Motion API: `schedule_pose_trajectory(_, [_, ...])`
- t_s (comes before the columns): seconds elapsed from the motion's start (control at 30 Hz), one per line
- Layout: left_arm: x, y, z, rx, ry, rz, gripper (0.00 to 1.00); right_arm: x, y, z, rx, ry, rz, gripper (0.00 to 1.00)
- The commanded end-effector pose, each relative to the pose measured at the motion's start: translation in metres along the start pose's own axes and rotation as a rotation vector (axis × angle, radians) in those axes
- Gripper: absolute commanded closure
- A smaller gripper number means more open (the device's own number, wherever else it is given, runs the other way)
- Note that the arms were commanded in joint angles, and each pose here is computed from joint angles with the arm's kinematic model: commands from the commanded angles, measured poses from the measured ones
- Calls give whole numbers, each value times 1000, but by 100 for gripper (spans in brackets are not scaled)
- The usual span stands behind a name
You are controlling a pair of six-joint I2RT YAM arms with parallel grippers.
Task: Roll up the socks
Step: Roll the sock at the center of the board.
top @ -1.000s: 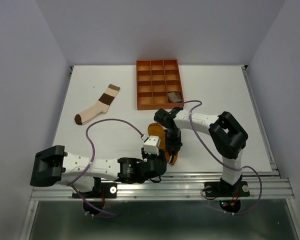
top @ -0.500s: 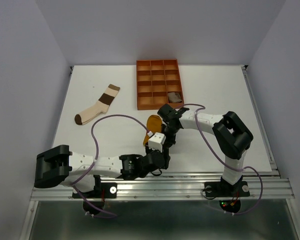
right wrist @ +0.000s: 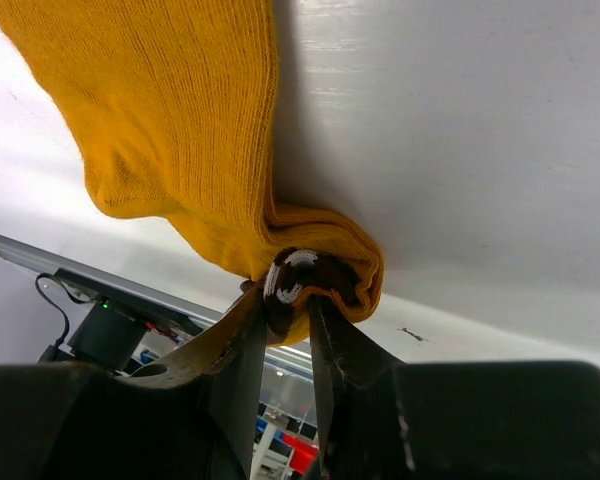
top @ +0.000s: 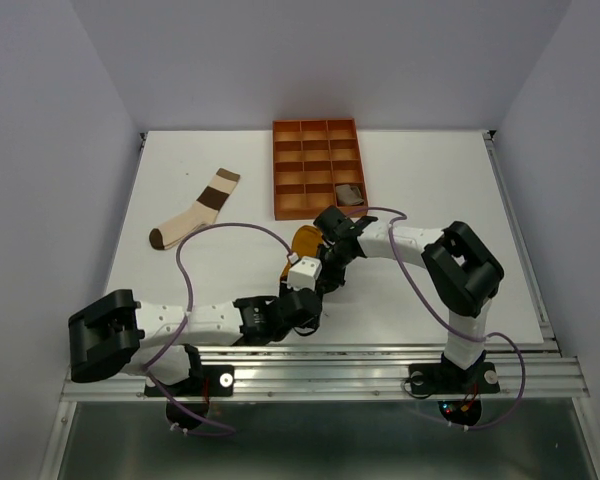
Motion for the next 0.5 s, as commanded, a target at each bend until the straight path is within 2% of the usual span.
schedule_pose_trajectory(0.0, [-1,6,17,26,-89,64,41,30,-19,-17,0,66,-111,71])
schedule_pose_trajectory(0.23, [5,-9,22,24,-106,22,41,29,-20,-16,-17,83,-104,71])
schedule_pose_trajectory(0.47, [18,-5,22,48,-87,68,45,28,-19,-14,-30,84,-95,71])
Point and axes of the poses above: each gripper's point midway between its finger pads, its own x axis out along the fingers, its own z axis along the line the jaws close on, y = z × x, the point moved 9 cm from there along -x, back along the fingers, and after that the axes turned 14 degrees about x, right-handed, at the moved point
